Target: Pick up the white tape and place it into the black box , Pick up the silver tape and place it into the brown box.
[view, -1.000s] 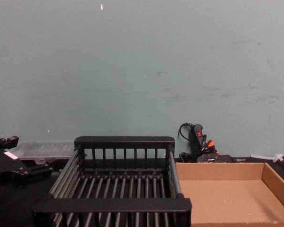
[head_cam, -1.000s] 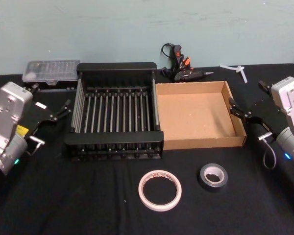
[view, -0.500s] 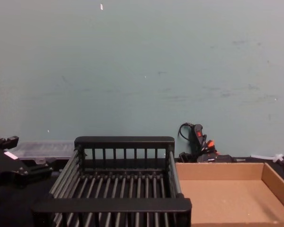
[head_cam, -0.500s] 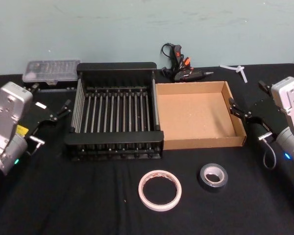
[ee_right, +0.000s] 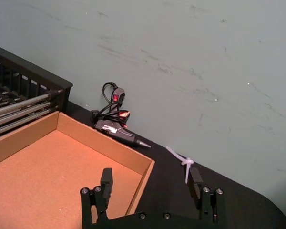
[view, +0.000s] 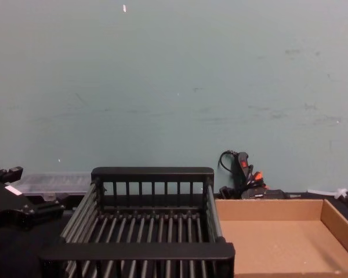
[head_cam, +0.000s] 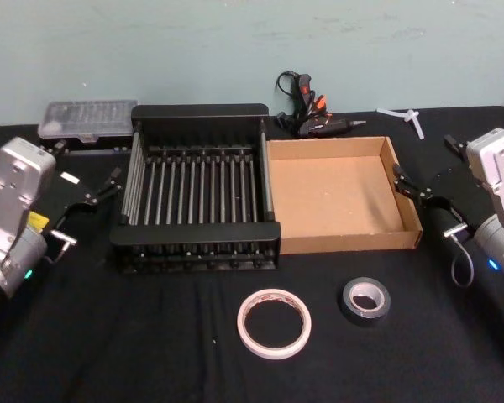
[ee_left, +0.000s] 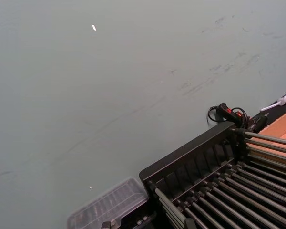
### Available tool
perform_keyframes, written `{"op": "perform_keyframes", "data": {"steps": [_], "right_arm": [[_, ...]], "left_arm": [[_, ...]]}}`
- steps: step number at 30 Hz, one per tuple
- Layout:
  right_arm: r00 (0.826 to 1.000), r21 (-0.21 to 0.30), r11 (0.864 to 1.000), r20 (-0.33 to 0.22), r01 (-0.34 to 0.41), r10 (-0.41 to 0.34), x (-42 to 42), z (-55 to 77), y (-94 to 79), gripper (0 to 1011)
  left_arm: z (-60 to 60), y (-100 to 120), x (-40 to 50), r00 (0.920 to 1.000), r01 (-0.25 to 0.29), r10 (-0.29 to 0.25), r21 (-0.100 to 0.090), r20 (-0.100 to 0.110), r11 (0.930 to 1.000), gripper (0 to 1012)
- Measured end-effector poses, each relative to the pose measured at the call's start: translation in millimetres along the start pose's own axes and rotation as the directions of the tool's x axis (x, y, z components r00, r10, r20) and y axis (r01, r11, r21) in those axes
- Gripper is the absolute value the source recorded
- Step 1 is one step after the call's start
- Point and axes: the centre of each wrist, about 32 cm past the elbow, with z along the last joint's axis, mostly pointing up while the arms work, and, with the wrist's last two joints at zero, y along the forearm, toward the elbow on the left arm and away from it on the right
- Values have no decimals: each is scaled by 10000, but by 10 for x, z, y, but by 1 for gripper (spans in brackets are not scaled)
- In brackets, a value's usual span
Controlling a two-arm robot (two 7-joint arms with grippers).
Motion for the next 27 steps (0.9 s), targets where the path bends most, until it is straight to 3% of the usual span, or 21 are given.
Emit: {"op": "perform_keyframes", "data": {"steps": [15, 27], "right_arm": [[9982, 244, 9992, -505, -315, 327, -3, 70, -103, 1002], [9874, 150, 9957, -1285, -913, 925, -99, 252, -319, 1002]], "left_arm": [[0, 0, 0, 10000, 0, 0, 0, 0, 10000, 1001], [0, 0, 0, 10000, -1, 1, 0, 0, 10000, 1001]]}}
